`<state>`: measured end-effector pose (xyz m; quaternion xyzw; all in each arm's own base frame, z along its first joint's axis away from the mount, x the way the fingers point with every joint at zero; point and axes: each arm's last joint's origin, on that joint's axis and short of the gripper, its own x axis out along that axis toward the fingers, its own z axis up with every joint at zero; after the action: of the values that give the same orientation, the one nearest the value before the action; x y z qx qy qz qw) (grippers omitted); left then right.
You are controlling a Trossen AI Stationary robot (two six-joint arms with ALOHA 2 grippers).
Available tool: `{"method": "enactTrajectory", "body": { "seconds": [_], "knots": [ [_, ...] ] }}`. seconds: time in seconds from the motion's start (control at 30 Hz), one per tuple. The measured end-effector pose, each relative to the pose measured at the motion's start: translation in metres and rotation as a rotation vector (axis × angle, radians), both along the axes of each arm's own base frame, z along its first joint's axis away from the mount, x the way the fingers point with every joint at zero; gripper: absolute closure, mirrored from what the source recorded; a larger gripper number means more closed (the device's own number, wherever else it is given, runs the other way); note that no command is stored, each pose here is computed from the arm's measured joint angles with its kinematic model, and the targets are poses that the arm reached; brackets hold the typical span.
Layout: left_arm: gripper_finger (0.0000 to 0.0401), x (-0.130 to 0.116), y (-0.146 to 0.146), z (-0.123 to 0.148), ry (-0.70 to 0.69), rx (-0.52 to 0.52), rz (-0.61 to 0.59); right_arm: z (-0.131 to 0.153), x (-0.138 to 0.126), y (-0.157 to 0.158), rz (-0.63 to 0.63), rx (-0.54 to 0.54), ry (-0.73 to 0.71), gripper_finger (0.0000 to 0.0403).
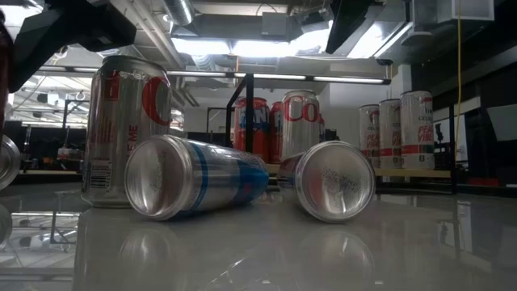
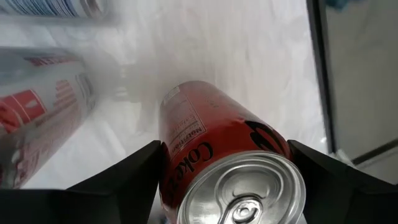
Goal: Place canned beverage on shelf
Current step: Put the center red soda can on the shelf
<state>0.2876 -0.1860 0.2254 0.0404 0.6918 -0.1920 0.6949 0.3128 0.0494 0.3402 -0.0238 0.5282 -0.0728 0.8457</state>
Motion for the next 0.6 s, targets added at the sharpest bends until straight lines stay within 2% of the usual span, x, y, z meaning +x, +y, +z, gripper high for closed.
{"method": "enactTrajectory", "body": {
  "seconds": [0.37,0.6],
  "knots": [
    [0.007,0.0006,0.0003,-0.0001,-0.018,0.011,-0.029,0.0,0.0,-0.0001,0.0,0.0,0.0,0.0049],
    [0.0071,0.0011,0.0005,-0.0001,-0.016,0.022,0.03,0.0,0.0,-0.0001,0.0,0.001,0.0,0.0049]
  ]
}}
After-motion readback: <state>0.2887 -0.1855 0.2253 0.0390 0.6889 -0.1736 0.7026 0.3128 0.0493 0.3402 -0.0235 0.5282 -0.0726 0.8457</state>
